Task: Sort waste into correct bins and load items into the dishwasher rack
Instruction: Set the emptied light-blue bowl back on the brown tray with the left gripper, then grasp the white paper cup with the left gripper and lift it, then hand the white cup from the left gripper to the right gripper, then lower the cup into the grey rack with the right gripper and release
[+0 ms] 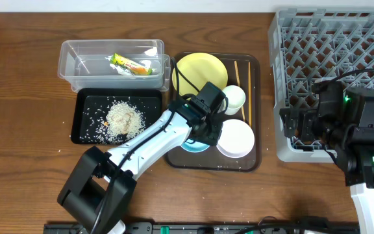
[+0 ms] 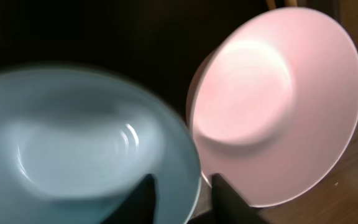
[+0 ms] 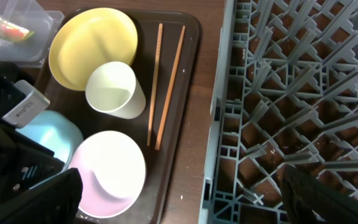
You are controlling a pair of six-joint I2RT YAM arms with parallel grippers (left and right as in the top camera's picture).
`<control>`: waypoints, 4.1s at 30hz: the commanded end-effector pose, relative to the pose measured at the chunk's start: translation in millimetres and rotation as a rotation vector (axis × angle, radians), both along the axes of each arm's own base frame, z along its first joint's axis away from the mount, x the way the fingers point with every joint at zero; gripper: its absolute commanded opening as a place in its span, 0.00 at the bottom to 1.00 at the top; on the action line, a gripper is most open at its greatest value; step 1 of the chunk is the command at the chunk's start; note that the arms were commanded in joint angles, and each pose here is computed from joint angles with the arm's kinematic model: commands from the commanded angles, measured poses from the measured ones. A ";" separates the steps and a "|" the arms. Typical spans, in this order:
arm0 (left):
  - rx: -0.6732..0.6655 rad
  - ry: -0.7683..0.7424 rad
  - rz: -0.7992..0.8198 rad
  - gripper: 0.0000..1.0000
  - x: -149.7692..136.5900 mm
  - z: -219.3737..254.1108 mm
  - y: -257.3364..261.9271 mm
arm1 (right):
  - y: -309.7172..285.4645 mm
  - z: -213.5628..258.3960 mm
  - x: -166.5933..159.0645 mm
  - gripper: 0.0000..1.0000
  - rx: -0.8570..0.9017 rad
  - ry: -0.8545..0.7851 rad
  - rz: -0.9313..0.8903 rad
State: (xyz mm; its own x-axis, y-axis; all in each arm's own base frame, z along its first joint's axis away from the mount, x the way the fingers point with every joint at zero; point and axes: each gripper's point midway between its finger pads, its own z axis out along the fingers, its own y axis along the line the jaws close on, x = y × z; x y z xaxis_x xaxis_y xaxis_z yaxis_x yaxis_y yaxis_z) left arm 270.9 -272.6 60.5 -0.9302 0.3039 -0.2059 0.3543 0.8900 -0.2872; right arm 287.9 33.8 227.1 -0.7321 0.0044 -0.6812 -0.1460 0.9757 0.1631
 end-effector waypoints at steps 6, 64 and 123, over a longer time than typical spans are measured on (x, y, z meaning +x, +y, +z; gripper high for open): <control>-0.100 -0.092 -0.003 0.50 21.7 57.9 -17.9 | 7.3 8.9 -0.1 0.99 0.003 -0.023 0.029; -0.987 0.145 -0.027 0.06 67.3 220.9 42.3 | 140.7 87.1 41.5 0.99 0.738 -0.279 0.857; -0.459 -0.080 0.331 0.52 126.1 140.6 125.5 | -43.6 30.1 9.2 0.53 0.047 0.119 -0.301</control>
State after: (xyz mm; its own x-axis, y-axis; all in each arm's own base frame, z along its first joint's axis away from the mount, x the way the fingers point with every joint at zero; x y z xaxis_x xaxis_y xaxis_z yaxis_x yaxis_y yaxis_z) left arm 389.1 -164.3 217.2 -0.9524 -0.1368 -0.2723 0.1282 0.6308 -0.7653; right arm 301.0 39.5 246.8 -0.8096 0.2756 -0.5183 0.0213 0.8961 0.4433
